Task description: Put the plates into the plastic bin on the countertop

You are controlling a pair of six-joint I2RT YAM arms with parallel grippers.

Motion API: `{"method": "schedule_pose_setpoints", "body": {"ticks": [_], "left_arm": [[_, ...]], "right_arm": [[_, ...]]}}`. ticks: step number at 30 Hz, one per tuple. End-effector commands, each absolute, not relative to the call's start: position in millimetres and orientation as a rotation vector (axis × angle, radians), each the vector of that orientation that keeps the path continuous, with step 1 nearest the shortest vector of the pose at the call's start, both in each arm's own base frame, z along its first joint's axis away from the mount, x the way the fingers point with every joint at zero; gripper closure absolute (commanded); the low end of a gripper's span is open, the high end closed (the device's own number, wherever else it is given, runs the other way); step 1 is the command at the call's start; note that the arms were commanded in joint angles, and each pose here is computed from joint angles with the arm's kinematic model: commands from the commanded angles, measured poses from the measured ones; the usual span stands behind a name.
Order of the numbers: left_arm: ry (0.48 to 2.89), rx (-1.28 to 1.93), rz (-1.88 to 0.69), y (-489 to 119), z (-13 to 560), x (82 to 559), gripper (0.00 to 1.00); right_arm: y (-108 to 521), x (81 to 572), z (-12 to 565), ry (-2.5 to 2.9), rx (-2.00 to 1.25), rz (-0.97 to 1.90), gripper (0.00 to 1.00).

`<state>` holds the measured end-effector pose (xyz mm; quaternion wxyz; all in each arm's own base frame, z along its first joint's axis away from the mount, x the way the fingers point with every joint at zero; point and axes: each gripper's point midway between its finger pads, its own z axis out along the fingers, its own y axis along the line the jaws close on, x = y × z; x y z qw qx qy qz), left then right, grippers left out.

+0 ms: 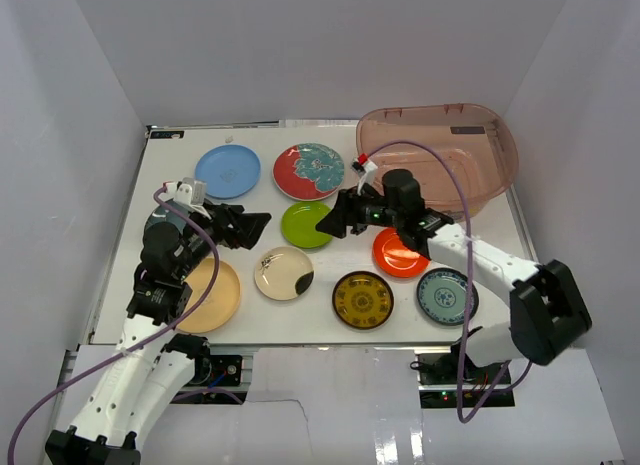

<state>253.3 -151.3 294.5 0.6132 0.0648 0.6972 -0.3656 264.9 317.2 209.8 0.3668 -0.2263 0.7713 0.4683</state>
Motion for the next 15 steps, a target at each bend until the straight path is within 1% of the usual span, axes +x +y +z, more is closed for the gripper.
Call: {"method": "schedule_pose_setpoints", "body": {"ticks": [1, 3, 4, 5, 6, 7, 8, 9, 10, 11, 12, 13, 14, 15], "left_arm": [[1.57, 0.077, -0.756, -134.6, 317.7, 257.4, 0.02], [1.53, 0.028, -0.709, -123.2, 332.0, 258.3, 0.02], [1.521, 0.018, -0.7, -120.5, 335.1, 257.6, 0.02], [1.503, 0.004, -0.686, -116.7, 339.8, 256.1, 0.02], [1.498, -0.003, -0.682, -115.2, 340.8, 255.2, 0.02], [1.499, -0.008, -0.675, -113.7, 340.1, 254.9, 0.02], [1.493, -0.027, -0.659, -110.0, 340.7, 255.6, 0.02], [1.498, -0.042, -0.651, -108.5, 338.9, 256.6, 0.02], [1.507, -0.056, -0.637, -106.3, 335.6, 258.0, 0.02], [1.511, -0.072, -0.625, -104.3, 334.1, 259.7, 0.02], [1.513, -0.093, -0.608, -102.2, 333.4, 261.1, 0.02], [1.52, -0.108, -0.595, -100.4, 331.5, 262.0, 0.02], [1.519, -0.125, -0.581, -98.9, 331.4, 263.0, 0.02], [1.527, -0.124, -0.577, -99.7, 329.8, 262.8, 0.02]], "right_arm": [[356.6, 271.4, 223.1, 1.922, -0.575, 1.242, 0.29], [384.6, 277.1, 214.3, 1.946, -0.584, 1.281, 0.28], [402.6, 274.2, 193.2, 1.995, -0.604, 1.286, 0.28], [417.3, 281.0, 204.7, 1.973, -0.592, 1.299, 0.28], [432.5, 276.3, 203.1, 1.972, -0.612, 1.318, 0.28], [445.1, 280.1, 182.5, 2.015, -0.61, 1.311, 0.28], [459.2, 288.0, 193.3, 1.985, -0.597, 1.316, 0.28], [469.4, 289.7, 190.2, 1.994, -0.592, 1.321, 0.28], [483.6, 288.5, 167.4, 2.04, -0.6, 1.312, 0.28], [491.8, 293.3, 163.9, 2.047, -0.58, 1.299, 0.27], [507.3, 295.6, 175.3, 2.017, -0.577, 1.323, 0.27], [516.2, 301.9, 153.4, 2.056, -0.555, 1.295, 0.27], [527.2, 308.5, 162.2, 2.028, -0.541, 1.302, 0.27], [534.9, 309.7, 157.9, 2.032, -0.533, 1.307, 0.27]]}}
